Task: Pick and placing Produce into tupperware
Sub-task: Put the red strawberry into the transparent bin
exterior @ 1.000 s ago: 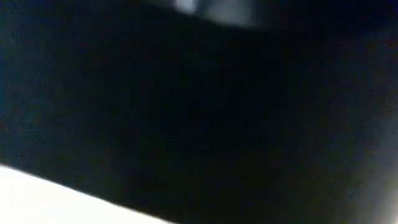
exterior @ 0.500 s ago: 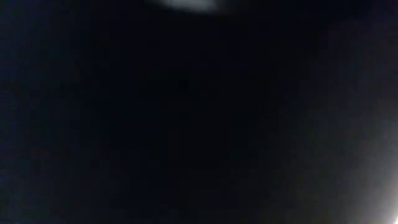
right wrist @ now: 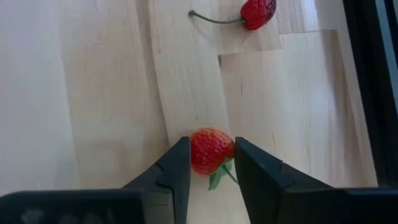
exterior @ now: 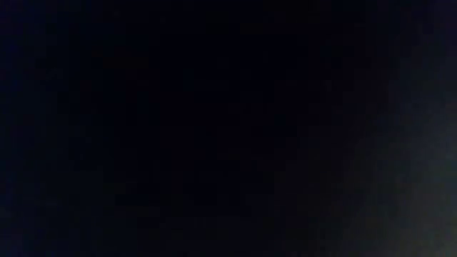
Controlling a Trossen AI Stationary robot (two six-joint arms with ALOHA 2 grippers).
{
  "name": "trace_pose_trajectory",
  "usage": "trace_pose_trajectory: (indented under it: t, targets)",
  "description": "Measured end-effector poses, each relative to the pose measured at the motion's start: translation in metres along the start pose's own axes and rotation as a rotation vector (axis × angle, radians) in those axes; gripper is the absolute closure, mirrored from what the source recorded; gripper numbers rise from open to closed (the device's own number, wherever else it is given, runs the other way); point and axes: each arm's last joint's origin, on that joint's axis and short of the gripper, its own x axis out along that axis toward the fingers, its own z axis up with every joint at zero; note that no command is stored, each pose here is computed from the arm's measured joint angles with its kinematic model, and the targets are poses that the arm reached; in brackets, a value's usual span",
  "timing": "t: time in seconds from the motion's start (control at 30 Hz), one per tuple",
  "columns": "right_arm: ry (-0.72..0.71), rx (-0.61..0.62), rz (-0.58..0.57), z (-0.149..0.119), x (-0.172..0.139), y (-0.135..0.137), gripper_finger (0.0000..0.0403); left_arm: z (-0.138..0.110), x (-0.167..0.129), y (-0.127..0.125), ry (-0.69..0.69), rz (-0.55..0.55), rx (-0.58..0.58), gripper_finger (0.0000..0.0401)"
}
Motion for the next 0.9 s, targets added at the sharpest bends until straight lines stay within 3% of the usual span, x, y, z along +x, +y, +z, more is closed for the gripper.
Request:
trace_pose_trajectory:
  t: [0.7,0.9]
  targets:
    - [0.002,0.006,-0.030,0.0037,-0.0058,-0.0011,0.0337,0.0000,0.0001,0.0000,0.001,0.000,0.000,0.0166]
    - [0.015,0.039,-0.006,0.0002,-0.0035,-0.0004,0.0313,0.0000,0.0001,0.0000,0.001,0.000,0.000,0.0166]
